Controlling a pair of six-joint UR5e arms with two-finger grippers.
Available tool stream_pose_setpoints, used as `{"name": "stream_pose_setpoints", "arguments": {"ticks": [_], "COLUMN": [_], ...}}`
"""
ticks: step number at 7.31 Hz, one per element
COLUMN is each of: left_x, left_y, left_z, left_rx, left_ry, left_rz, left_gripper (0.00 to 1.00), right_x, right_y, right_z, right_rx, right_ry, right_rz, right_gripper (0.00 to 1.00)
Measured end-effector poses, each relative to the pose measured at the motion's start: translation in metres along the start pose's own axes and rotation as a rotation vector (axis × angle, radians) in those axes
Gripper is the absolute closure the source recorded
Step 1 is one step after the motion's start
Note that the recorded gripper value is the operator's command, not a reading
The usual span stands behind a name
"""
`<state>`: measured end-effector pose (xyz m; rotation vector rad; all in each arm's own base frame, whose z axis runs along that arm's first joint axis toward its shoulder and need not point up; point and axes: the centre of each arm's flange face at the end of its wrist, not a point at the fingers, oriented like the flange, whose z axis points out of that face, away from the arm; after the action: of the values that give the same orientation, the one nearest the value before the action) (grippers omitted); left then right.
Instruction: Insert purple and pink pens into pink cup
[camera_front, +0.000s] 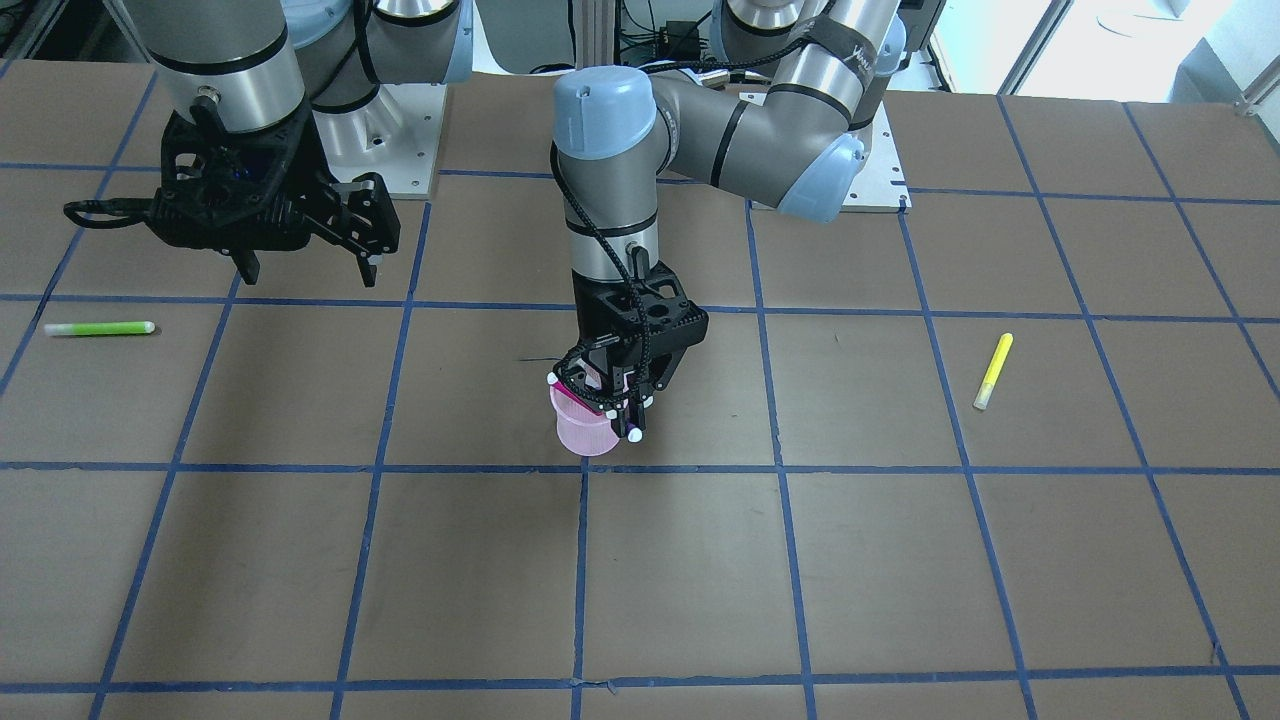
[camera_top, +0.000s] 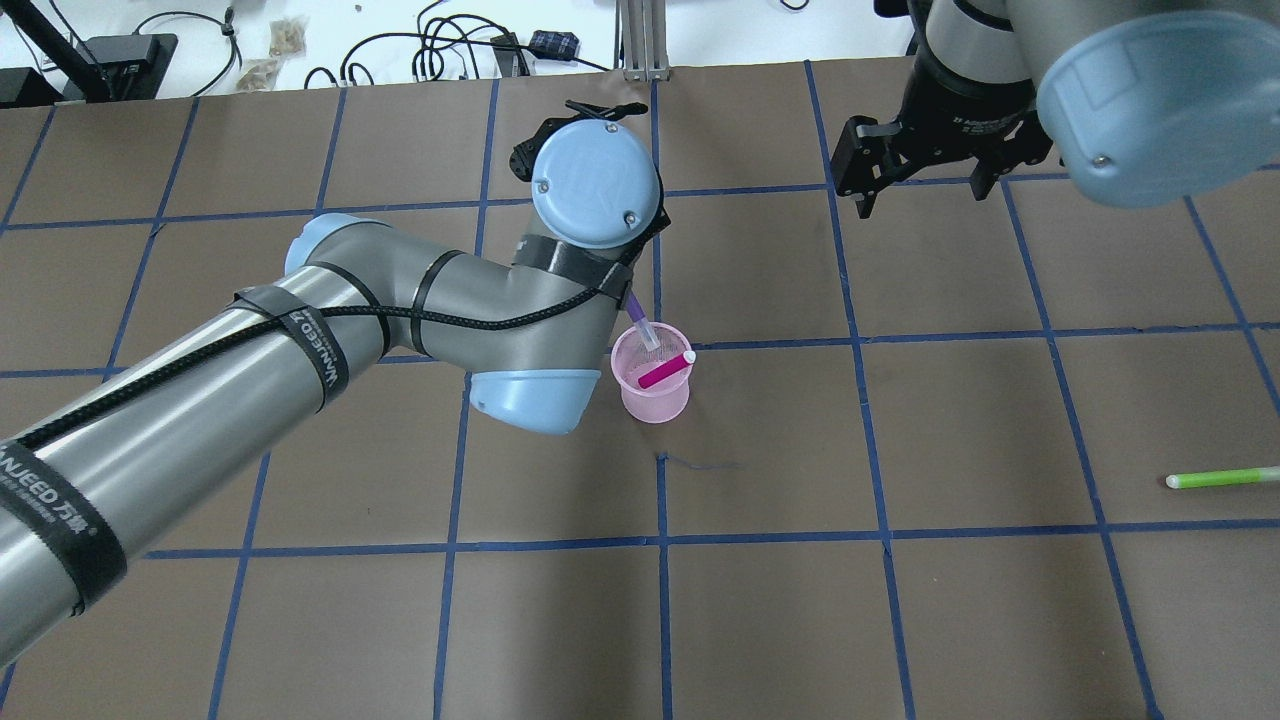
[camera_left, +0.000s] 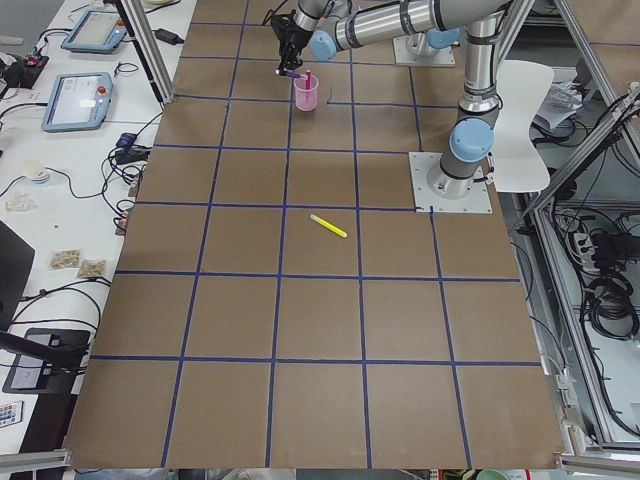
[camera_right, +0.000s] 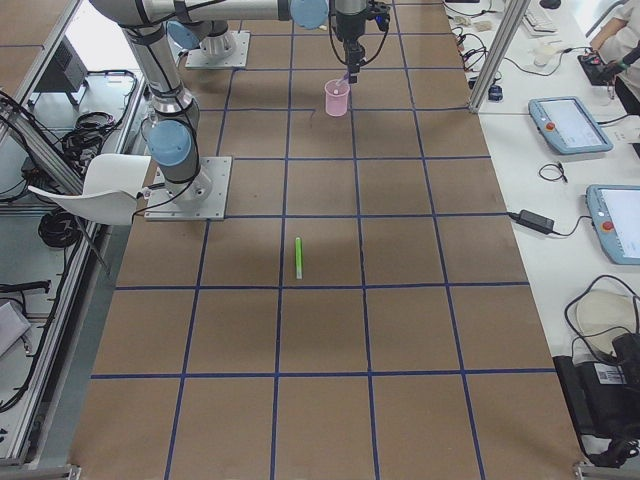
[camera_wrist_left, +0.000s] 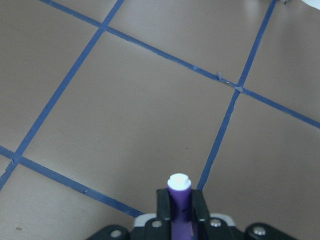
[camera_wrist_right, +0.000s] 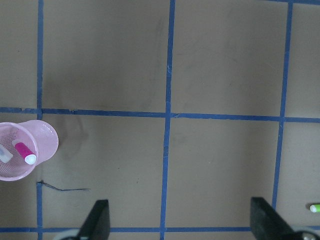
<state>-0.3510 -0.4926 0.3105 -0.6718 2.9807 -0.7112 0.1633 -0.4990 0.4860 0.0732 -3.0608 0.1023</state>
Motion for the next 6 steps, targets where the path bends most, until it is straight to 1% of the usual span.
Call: {"name": "stream_pose_setpoints", "arguments": {"ticks": [2, 4, 5, 6], "left_x": [0.0, -0.002, -0.001, 0.001], "left_y": [0.011, 0.019, 0.023, 0.026], "left_z": [0.004, 0.009, 0.009, 0.01], "left_rx": [-0.004, -0.015, -0.02, -0.026], "left_ry": [-0.014, -0.024, -0.023, -0.021], "left_rz": [0.012, 0.001, -0.002, -0.001], "left_gripper": [1.0, 1.0, 0.94, 0.6], "right_x": [0.001, 0.0, 0.0, 0.0], "right_y": [0.001, 0.001, 0.001, 0.001], "right_z": [0.001, 0.001, 0.001, 0.001], "right_rx": [-0.007, -0.008, -0.008, -0.008], "right_ry": [0.0, -0.001, -0.002, -0.003], "right_rz": [0.003, -0.003, -0.004, -0.004], "right_gripper": [0.0, 0.0, 0.0, 0.0]}}
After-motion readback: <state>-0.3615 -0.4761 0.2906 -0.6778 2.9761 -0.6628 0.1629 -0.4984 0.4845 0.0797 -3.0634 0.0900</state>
